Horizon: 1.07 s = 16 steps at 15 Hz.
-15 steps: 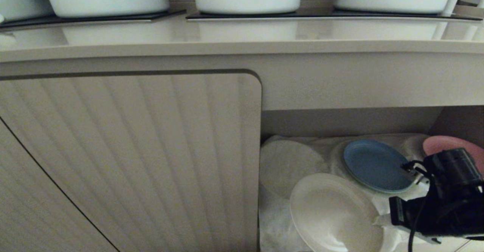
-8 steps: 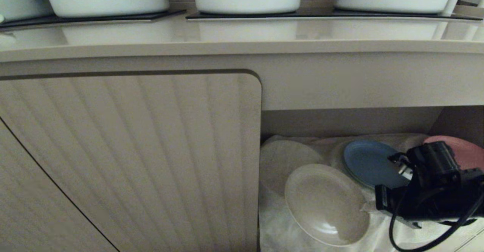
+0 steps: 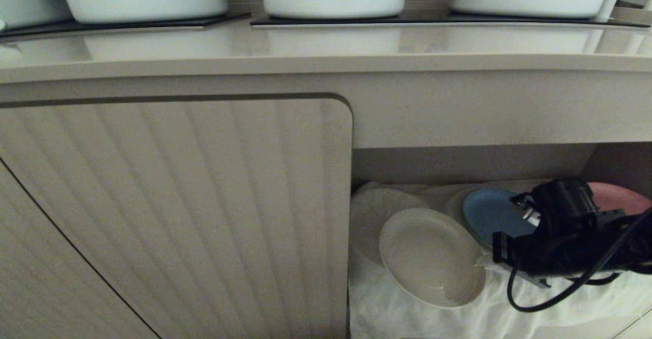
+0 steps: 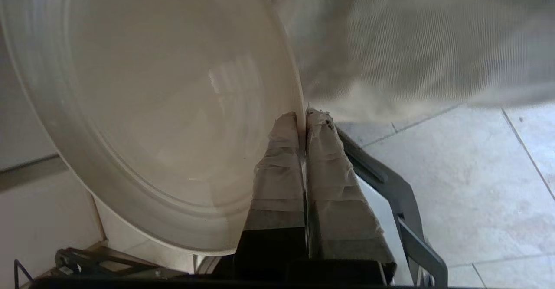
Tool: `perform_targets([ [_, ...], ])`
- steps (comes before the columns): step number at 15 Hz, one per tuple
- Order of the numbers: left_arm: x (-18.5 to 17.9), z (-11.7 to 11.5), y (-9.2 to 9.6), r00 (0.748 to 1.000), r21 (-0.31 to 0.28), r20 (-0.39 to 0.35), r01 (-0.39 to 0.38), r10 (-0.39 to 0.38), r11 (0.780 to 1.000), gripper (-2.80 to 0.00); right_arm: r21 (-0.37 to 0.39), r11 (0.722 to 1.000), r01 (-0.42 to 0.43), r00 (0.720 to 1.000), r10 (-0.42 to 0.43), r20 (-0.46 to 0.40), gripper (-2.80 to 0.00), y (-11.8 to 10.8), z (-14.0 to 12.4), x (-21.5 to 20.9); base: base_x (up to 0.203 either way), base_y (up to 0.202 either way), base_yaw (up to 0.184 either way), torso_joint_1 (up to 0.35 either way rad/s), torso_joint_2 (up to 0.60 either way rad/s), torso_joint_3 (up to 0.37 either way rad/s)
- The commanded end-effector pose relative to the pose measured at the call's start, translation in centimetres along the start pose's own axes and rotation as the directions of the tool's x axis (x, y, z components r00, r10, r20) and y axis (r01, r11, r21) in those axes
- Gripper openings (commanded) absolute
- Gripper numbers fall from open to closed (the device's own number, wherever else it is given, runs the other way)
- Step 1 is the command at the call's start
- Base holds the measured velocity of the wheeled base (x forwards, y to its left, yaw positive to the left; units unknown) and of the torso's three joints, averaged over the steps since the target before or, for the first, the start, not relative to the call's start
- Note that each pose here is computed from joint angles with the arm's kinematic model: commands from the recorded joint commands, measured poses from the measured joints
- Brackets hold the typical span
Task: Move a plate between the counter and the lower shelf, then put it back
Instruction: Put the plate in the cupboard
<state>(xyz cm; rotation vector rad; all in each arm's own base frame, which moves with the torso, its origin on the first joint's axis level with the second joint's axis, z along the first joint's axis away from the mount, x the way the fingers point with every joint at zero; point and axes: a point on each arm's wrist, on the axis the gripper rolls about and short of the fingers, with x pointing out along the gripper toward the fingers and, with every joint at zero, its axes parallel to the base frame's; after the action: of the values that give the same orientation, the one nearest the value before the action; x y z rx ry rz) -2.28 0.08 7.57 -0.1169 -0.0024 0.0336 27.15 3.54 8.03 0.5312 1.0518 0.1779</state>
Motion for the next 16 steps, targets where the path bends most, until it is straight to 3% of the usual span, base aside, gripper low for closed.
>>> perform_targets([
  [1, 0.0, 0.0, 0.0, 1.000, -0.001, 0.001, 0.000, 0.000, 1.000, -2.80, 0.003, 1.000, -0.003, 1.000, 0.003, -0.004, -2.80, 0.1, 0.7, 0.8, 0.000, 0.000, 0.000, 0.000, 0.00, 0.000],
  [11, 0.0, 0.0, 0.0, 1.000, -0.001, 0.000, 0.000, 0.000, 1.000, -2.80, 0.005, 0.999, -0.036, 0.999, 0.036, -0.001, -2.80, 0.7, 3.8, 3.8, 0.000, 0.000, 0.000, 0.000, 0.00, 0.000],
  [16, 0.0, 0.0, 0.0, 1.000, -0.001, 0.000, 0.000, 0.000, 1.000, -2.80, 0.014, 0.999, -0.029, 0.999, 0.029, -0.024, -2.80, 0.5, 3.9, 5.8, 0.000, 0.000, 0.000, 0.000, 0.00, 0.000],
])
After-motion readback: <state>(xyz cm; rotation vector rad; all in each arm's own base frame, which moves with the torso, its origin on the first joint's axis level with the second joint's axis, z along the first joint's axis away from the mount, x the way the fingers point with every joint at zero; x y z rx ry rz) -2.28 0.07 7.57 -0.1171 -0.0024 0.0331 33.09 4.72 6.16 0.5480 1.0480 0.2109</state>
